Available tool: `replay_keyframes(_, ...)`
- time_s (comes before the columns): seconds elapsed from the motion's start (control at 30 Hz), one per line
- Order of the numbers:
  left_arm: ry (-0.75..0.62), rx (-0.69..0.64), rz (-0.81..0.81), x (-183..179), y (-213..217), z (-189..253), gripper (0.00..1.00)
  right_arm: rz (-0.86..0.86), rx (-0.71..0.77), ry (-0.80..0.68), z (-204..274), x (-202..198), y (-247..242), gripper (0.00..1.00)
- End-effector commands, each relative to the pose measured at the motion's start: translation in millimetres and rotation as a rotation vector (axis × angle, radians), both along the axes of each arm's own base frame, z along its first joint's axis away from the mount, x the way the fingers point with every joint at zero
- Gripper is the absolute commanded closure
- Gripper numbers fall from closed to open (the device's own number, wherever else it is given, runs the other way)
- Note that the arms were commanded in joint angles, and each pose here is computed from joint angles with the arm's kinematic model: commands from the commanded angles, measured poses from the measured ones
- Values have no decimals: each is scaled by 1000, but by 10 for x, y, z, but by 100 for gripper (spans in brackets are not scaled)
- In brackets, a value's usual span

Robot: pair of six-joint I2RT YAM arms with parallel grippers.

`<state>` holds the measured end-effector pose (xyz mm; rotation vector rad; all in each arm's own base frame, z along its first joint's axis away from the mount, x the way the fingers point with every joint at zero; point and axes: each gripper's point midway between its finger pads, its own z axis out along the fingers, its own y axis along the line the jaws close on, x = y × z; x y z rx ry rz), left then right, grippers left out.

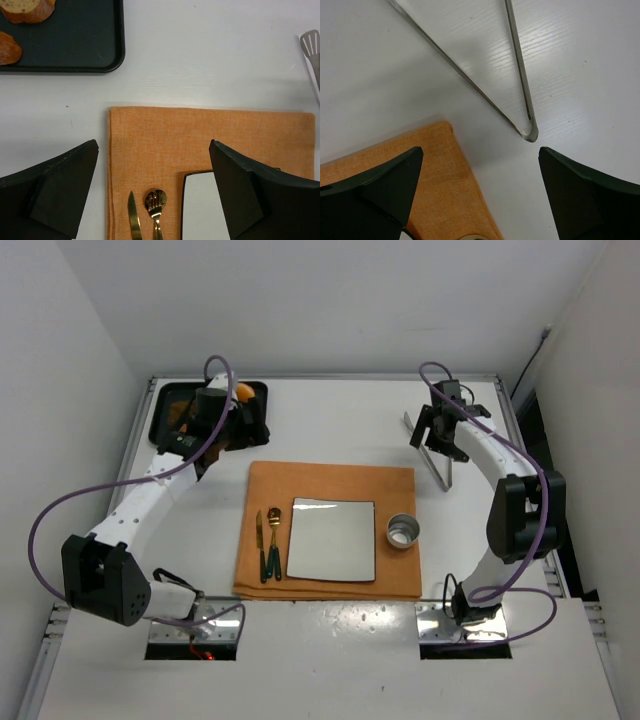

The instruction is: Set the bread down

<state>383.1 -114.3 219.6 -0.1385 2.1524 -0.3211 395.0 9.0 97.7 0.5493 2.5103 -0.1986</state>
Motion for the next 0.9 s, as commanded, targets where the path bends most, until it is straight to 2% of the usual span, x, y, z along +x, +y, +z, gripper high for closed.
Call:
replay_keyframes(0.0, -43, -18, -25, 35, -78, 192, 0, -3, -26, -13, 32, 8, -18, 0)
replay_keyframes(0.4, -21, -25, -28, 52, -104, 116, 0, 49, -27, -7, -52, -31, -68, 0)
replay_keyframes(0.57, -30, -27, -28, 65, -108, 157, 0, 111, 14, 10, -190, 83, -135, 0)
replay_keyframes(0.73, 0, -19, -28, 99, -118, 38, 0, 192, -27, 89, -387, 202, -194, 0)
replay_keyframes(0.87, 13, -10, -20, 143, -114, -19, 0, 247, -28, 77, -405, 313, -241, 0)
